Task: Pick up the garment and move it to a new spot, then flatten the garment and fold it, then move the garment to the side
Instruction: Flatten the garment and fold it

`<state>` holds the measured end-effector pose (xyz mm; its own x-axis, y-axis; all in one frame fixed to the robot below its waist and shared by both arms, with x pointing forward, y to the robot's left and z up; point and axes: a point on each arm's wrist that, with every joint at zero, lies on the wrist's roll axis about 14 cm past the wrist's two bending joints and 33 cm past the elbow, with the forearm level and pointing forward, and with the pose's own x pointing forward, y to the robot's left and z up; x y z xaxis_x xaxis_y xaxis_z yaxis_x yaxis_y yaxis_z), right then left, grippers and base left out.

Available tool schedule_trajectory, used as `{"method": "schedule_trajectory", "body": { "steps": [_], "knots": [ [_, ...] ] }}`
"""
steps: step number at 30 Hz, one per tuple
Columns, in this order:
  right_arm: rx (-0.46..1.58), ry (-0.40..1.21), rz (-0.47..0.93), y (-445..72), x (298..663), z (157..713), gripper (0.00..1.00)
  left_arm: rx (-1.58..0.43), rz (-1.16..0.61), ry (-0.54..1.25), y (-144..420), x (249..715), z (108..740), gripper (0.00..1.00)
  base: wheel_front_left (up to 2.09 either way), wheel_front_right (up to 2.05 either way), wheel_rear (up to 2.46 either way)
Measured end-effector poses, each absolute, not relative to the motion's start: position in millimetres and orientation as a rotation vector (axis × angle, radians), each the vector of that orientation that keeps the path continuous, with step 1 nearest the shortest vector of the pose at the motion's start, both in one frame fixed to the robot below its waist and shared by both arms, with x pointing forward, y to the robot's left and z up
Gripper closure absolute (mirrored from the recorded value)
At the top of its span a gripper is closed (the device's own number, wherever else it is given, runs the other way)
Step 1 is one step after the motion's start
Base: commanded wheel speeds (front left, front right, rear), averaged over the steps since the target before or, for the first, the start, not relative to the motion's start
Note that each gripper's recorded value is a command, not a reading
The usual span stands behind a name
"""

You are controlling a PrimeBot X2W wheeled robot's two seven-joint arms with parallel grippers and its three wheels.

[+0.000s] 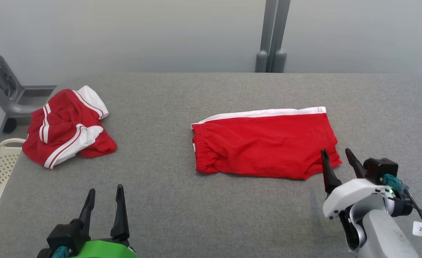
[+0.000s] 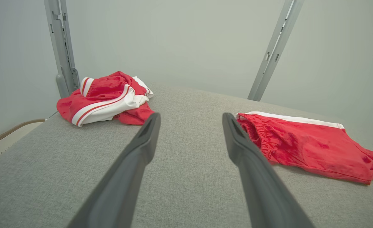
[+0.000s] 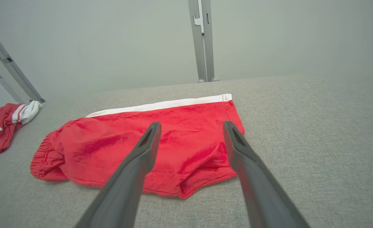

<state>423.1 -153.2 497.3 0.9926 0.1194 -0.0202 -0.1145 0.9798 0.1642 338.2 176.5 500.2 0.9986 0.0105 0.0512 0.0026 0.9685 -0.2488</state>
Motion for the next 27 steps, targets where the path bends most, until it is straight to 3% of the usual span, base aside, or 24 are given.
{"method": "schedule_trajectory", "body": {
  "steps": [16,27],
  "knots": [
    [0.131,0.052,0.103,-164,367,487,0.00,-0.171,-0.039,0.058,175,333,475,0.00,0.00,0.00,0.00],
    [0.176,0.070,0.073,-172,357,483,0.00,-0.192,-0.033,0.087,173,330,467,0.00,0.00,0.00,0.00]
  ]
}}
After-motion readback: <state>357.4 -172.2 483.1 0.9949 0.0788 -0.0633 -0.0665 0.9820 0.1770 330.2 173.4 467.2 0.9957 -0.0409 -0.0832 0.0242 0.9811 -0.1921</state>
